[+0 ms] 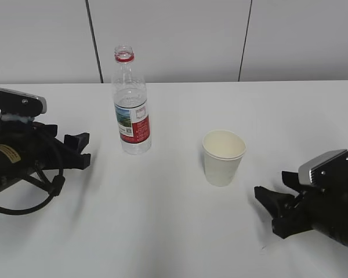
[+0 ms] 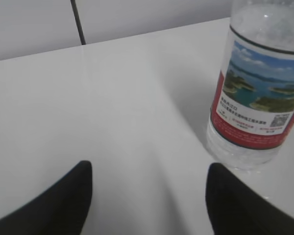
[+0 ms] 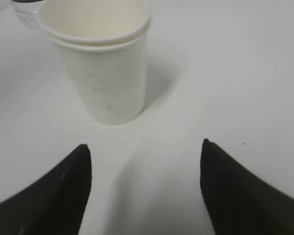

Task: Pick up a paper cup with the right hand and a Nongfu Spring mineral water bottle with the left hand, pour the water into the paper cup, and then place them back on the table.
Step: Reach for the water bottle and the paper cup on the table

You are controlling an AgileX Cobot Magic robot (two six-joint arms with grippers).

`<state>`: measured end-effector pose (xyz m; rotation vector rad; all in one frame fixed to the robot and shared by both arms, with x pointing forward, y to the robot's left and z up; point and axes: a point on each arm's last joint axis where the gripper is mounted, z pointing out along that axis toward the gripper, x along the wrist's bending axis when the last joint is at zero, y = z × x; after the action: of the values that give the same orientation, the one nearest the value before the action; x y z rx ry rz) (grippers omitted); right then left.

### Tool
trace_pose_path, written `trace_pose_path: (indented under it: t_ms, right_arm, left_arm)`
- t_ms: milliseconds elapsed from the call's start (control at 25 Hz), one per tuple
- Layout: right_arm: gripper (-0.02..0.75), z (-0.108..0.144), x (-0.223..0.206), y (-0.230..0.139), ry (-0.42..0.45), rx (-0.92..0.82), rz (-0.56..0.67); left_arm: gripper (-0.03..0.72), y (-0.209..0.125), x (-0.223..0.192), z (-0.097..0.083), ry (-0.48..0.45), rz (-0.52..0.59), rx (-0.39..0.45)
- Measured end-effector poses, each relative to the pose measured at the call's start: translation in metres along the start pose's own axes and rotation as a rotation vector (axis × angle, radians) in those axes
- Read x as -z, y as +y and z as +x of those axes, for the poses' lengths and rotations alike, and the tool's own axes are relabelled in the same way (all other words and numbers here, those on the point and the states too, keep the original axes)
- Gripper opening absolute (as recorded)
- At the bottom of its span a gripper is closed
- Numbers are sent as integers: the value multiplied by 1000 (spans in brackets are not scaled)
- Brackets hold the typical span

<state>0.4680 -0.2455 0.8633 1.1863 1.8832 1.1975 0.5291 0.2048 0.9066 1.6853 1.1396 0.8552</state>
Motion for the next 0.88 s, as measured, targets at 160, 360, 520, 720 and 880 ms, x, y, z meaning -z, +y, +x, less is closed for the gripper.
trace_pose_path:
  t_ms: [160,360,520,720,880]
  right_arm:
    - [512,6,-9,-7,84,26,24]
    - [512,6,-29,-11,150,55,17]
    - [513,2,-48,-4,164,87,-27]
    - [577,-2,-64,5,178,111,-75]
    - [614,0,-75,1,229,129,-78]
  left_arm:
    - [445,1,0,0,1,-12,1]
    - [446,1,0,-1,-10,-13,-8]
    - [461,1,0,-2,-22,-15,-20]
    - [470,1,0,-2,-23,-15,-20]
    - [473,1,0,-2,-25,-15,-22]
